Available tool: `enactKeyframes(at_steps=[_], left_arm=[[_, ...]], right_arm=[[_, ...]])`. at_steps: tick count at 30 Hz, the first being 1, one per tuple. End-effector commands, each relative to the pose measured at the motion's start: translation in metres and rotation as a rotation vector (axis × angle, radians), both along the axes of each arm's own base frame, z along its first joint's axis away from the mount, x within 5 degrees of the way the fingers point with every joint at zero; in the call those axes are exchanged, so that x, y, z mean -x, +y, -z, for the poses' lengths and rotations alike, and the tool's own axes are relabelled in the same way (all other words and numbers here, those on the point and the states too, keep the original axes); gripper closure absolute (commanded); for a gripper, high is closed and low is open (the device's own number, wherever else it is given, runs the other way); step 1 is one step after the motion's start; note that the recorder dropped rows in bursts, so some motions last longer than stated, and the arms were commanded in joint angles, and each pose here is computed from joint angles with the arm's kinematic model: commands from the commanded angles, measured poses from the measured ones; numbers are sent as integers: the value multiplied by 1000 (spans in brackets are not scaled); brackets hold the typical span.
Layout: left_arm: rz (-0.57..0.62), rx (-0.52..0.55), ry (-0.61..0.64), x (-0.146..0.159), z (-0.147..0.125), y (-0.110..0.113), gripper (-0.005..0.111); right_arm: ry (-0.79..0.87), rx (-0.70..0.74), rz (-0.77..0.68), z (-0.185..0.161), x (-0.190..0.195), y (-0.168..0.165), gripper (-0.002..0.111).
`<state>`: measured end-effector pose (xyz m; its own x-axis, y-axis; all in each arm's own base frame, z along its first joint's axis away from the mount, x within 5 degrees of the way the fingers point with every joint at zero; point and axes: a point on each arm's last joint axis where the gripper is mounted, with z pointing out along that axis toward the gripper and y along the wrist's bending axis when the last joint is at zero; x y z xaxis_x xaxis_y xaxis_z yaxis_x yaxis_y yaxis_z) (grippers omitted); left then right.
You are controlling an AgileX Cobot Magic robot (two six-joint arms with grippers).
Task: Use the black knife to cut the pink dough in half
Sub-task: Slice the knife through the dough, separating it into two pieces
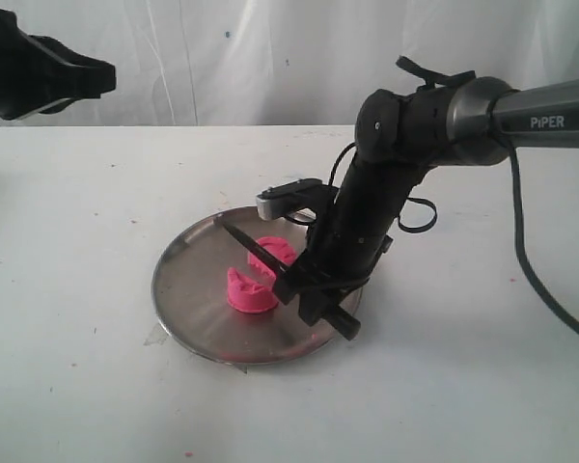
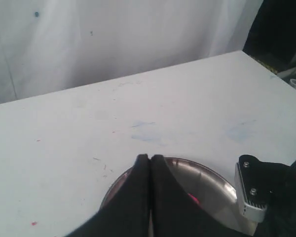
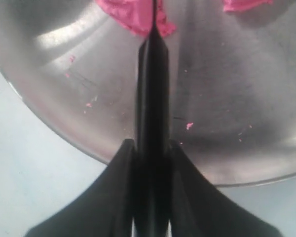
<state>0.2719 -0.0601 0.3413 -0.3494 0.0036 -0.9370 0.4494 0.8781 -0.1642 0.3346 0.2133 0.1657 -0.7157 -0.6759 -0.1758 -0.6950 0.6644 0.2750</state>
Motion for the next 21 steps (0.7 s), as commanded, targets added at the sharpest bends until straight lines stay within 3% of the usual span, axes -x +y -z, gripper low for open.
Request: enactKeyframes(at_steps=[1, 9, 21], left_arm=[[-53, 34, -21, 28, -2, 6, 107], [-88, 50, -12, 67, 16, 11, 107], [-87, 48, 27, 84, 36, 13, 107]], right_arm=[[-11, -36, -6, -5, -3, 0, 108], [4, -92, 23, -7, -7, -5, 108], [139, -147, -15, 13, -5, -5, 108]])
